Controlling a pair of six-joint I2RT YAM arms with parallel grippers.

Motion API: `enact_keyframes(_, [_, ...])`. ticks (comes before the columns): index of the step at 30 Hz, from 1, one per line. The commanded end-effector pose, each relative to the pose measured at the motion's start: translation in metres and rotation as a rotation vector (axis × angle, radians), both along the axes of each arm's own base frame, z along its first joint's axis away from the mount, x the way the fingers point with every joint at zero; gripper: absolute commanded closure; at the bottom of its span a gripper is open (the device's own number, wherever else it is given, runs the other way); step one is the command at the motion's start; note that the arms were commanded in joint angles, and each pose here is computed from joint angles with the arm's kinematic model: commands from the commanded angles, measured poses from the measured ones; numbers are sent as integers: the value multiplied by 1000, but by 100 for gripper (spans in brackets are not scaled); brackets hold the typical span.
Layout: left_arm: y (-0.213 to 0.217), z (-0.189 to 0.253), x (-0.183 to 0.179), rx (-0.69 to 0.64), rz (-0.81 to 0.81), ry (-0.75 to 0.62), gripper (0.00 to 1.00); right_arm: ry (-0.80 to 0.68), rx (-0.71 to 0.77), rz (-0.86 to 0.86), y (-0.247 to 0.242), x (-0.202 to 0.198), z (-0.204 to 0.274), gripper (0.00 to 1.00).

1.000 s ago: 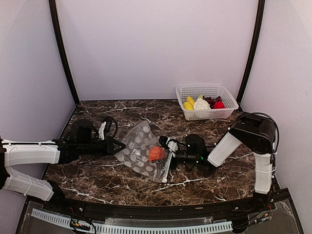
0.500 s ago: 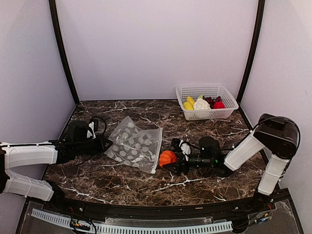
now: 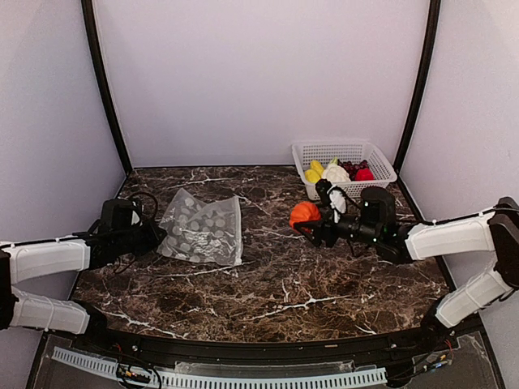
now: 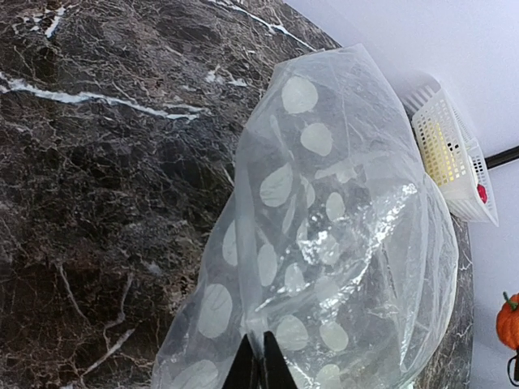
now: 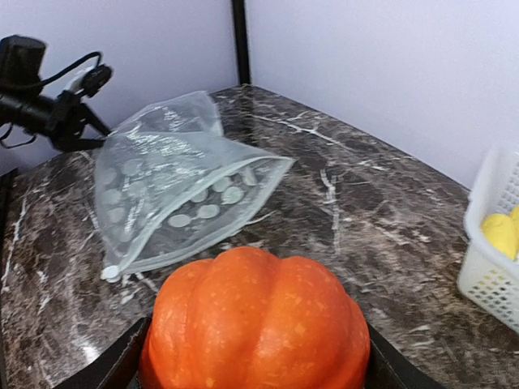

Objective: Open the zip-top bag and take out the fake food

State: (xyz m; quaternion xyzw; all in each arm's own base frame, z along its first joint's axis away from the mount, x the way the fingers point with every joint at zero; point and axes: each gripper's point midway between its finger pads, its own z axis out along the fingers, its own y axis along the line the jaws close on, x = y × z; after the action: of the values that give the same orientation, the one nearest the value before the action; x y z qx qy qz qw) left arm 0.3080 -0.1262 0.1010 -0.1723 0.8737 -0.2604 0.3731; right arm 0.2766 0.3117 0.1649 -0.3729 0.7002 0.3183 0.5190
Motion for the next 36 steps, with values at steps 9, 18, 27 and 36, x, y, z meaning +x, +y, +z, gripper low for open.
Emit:
enact_keyframes(9, [16,10,21,-37,43,-28,99,-58,-1,-362,-75,170,81,41])
enact_keyframes(18, [14,12,32,-80,35,-56,99,-24,-10,-463,-96,270,67,40])
enact_keyframes(27, [16,6,32,-99,32,-51,99,5,4,-650,-160,350,46,38])
enact_keyframes(36, [15,4,34,-128,33,-50,99,18,21,-611,-164,396,34,35])
